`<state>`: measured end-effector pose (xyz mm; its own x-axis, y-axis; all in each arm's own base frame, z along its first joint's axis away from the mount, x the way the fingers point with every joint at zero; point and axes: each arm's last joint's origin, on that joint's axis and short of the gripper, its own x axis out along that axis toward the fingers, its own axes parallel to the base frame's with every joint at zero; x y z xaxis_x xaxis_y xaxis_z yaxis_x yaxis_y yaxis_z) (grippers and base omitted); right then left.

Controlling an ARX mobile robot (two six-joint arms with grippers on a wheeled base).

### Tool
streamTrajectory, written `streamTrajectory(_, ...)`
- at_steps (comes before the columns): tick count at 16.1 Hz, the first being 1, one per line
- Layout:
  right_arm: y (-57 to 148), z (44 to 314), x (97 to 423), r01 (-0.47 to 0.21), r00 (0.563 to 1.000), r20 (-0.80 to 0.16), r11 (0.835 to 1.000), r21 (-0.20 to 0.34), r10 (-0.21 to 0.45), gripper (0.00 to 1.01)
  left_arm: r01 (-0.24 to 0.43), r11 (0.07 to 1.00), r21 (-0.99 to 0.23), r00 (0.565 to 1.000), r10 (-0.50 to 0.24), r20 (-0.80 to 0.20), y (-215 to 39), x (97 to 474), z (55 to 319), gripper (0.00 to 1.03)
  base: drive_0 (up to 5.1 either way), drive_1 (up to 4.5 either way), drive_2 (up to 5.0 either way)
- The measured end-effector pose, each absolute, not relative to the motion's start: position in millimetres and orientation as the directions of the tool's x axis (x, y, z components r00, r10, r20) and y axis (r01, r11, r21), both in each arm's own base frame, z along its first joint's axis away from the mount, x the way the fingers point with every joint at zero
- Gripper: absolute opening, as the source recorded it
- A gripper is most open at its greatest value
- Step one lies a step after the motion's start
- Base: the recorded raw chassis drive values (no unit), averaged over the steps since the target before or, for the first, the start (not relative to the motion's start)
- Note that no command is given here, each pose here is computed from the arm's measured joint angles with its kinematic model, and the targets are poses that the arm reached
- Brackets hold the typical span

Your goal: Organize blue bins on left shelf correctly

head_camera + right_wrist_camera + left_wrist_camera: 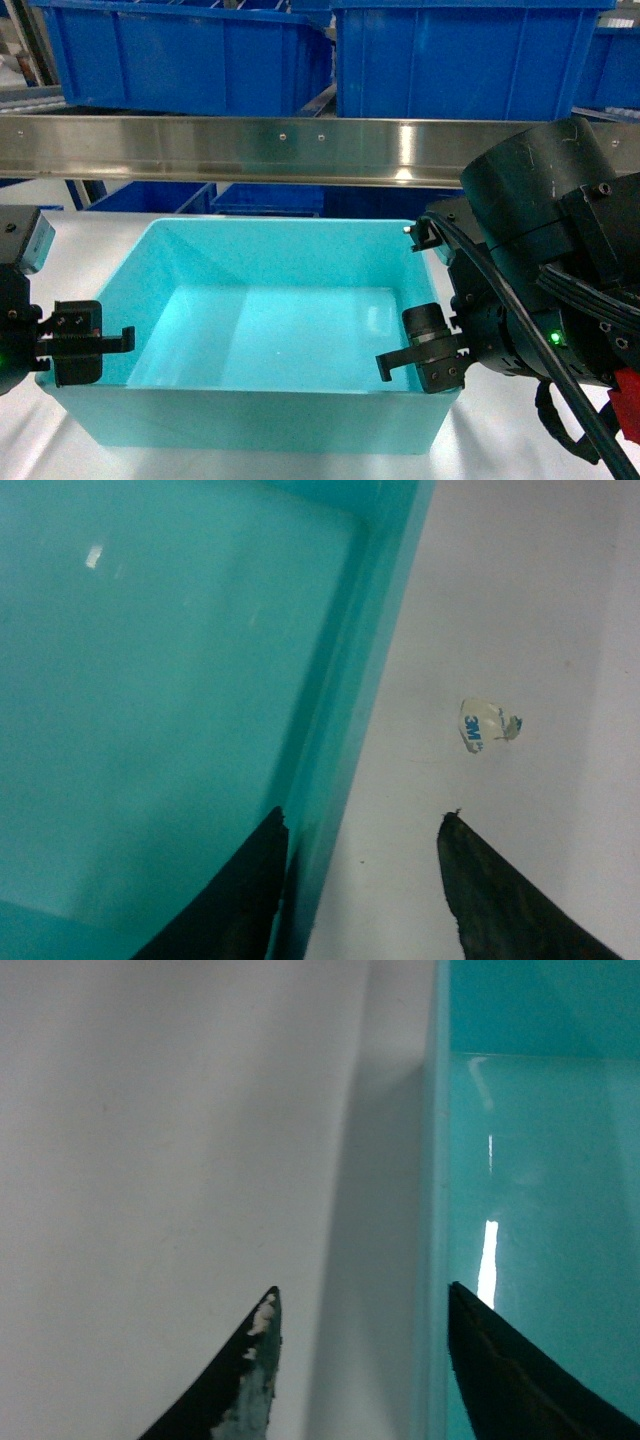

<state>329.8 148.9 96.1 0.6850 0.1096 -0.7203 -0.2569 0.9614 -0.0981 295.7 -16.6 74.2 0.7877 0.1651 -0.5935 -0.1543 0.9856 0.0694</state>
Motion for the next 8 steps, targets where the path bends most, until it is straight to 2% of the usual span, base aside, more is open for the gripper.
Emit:
streamTrajectory(3, 154.1, 96.2, 327.6, -0.279, 0.681, -0.720, 0.956, -0.089, 0.132, 0.18, -0.124, 0.991, 0.054, 0.791, 0.132, -0.597, -20.1, 295.6, 74.0, 0.18, 0.0, 0.00, 0.0)
streamTrajectory(5, 155.1, 96.7, 328.0, -0.251, 0.688, -0.713, 0.966, -0.063, 0.132, 0.03, -0.113, 0.993, 0.030, 0.794, 0.109, -0.599, -22.0, 295.6, 74.0, 0.02, 0.0, 0.00, 0.0)
streamTrajectory(8, 154.7, 94.7, 325.7, -0.231, 0.682, -0.719, 0.972, -0.036, 0.135, 0.03, -0.115, 0.993, 0.024, 0.793, 0.106, -0.600, -22.0, 295.4, 74.2, 0.02, 0.0, 0.00, 0.0)
